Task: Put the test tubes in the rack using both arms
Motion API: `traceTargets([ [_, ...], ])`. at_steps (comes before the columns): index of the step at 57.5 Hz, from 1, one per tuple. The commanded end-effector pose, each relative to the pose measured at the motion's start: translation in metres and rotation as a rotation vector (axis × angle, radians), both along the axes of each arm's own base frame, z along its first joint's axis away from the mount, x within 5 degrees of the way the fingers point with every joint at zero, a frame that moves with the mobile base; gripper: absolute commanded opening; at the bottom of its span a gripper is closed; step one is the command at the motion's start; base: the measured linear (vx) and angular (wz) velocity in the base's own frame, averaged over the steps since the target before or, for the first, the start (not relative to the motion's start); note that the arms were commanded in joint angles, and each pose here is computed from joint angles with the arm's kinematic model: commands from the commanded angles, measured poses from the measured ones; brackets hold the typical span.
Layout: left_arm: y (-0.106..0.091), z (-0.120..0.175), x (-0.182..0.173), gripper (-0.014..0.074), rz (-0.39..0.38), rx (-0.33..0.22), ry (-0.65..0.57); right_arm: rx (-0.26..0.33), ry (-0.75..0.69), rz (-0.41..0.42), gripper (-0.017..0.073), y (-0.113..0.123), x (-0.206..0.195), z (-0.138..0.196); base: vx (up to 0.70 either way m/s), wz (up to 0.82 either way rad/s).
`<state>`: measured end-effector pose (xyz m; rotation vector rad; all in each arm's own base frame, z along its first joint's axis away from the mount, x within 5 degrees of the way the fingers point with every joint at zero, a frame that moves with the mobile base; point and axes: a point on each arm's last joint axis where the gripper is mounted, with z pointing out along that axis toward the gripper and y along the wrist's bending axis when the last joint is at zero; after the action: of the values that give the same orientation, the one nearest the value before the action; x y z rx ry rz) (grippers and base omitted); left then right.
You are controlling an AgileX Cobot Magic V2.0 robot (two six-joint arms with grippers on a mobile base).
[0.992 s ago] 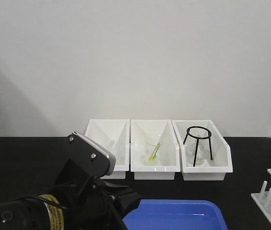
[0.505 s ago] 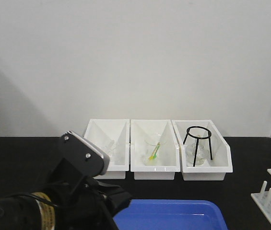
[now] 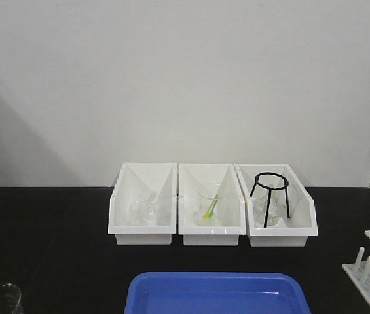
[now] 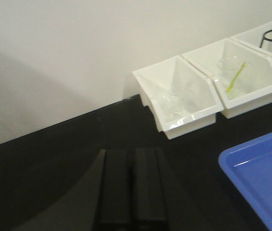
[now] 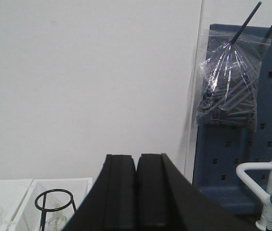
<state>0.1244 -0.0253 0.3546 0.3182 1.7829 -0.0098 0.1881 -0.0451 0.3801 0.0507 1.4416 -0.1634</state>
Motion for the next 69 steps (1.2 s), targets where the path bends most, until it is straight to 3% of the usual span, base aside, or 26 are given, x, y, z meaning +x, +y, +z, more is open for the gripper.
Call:
traceTargets([
  [1,0.009,-0.01,-0.02,-0.002,0.03,-0.036,-0.138,-0.023,-0.086,0.035,-0.0011,0.004,-0.004,0.016,0.0,0.0],
  [11,0.019,-0.088,-0.052,-0.002,0.11,-0.096,-0.175,-0.023,-0.086,0.035,-0.0011,0.004,-0.004,0.016,0.0,0.0],
  [23,0.023,-0.154,-0.067,-0.002,0.15,-0.136,-0.292,-0.023,-0.086,0.035,-0.0011,0.004,-0.004,0.016,0.0,0.0],
  [25,0.023,-0.158,-0.069,-0.002,0.149,-0.141,-0.33,-0.023,-0.086,0.035,-0.0011,0.004,-0.004,0.016,0.0,0.0],
  [36,0.023,-0.161,-0.066,-0.002,0.154,-0.124,-0.248,-0.023,-0.085,0.035,-0.0011,0.004,-0.004,0.016,0.0,0.0],
  [69,0.023,-0.162,-0.066,-0.002,0.154,-0.124,-0.24,-0.023,-0.086,0.036,-0.0009,0.004,-0.004,0.016,0.0,0.0],
])
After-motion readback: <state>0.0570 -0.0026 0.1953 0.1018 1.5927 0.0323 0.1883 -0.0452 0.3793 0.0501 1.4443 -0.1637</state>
